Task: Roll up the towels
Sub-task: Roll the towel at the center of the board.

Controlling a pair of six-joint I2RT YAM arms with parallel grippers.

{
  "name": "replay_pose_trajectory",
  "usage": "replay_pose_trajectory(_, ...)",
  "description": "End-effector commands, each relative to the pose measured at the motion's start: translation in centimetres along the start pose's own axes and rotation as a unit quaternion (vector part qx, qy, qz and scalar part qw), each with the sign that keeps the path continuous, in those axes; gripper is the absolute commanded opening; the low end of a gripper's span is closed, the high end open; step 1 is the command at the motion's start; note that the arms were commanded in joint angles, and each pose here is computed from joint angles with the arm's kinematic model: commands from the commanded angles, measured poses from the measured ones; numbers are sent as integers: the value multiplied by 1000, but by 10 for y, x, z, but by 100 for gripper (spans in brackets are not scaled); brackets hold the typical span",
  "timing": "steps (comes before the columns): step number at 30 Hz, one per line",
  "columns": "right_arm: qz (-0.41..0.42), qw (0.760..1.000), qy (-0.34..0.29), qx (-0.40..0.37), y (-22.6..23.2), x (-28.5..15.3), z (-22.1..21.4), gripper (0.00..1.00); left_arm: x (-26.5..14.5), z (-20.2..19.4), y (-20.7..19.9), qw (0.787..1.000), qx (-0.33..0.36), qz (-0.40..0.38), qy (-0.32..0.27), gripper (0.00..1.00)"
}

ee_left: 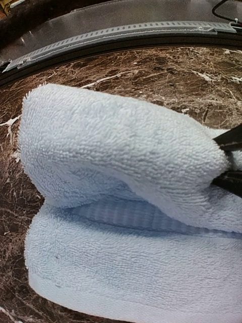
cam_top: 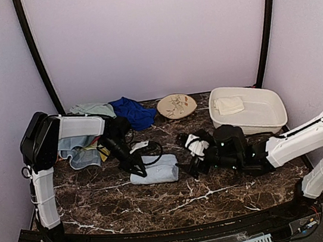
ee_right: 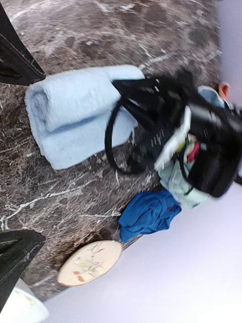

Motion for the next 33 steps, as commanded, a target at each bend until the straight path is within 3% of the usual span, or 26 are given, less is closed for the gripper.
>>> replay_pose_trajectory(1, -12, 968, 18, -250, 39, 5, -14, 100, 25, -57, 4, 988, -90, -23, 122, 11)
replay_pose_trajectory(5, 8, 923, 28, -383, 83, 27, -28, 96, 26, -63, 12, 985, -97, -7, 141, 10)
replay_pose_trajectory(11, 9, 890, 30, -455, 103, 68, -36, 83, 24, -59, 16, 985, -96, -4, 140, 10)
replay_pose_trajectory(16, -9, 884, 60, -464, 101, 99, -45, 77, 22, -56, 16, 986, -91, -8, 137, 12)
replay_pose_trajectory(19, 3, 895, 92, -437, 98, 110, -57, 69, 20, -53, 16, 987, -88, -8, 132, 19)
replay_pose_trajectory(24, 62, 929, 179, -319, 93, 119, -73, 32, -8, -36, 26, 994, -81, 29, 71, 32)
replay_pose_trajectory(25, 75, 930, 196, -301, 92, 120, -75, 28, -17, -32, 27, 995, -78, 40, 53, 34)
replay_pose_trajectory(29, 115, 937, 234, -233, 89, 121, -78, 22, -56, -17, 31, 992, -62, 105, -7, 37)
replay_pose_trajectory(33, 146, 940, 263, -163, 84, 121, -85, 19, -90, -5, 21, 983, -16, 178, -28, 38)
Point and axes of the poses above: each gripper's point midway between its finger pads, its own x axis out along the fingers, its own y axis along the line the jaws close on, z = x × y, the point moved 3 cm from there along -x, back along the fingers, and after that the axes turned 6 degrees about x, right-handed, at the moved point
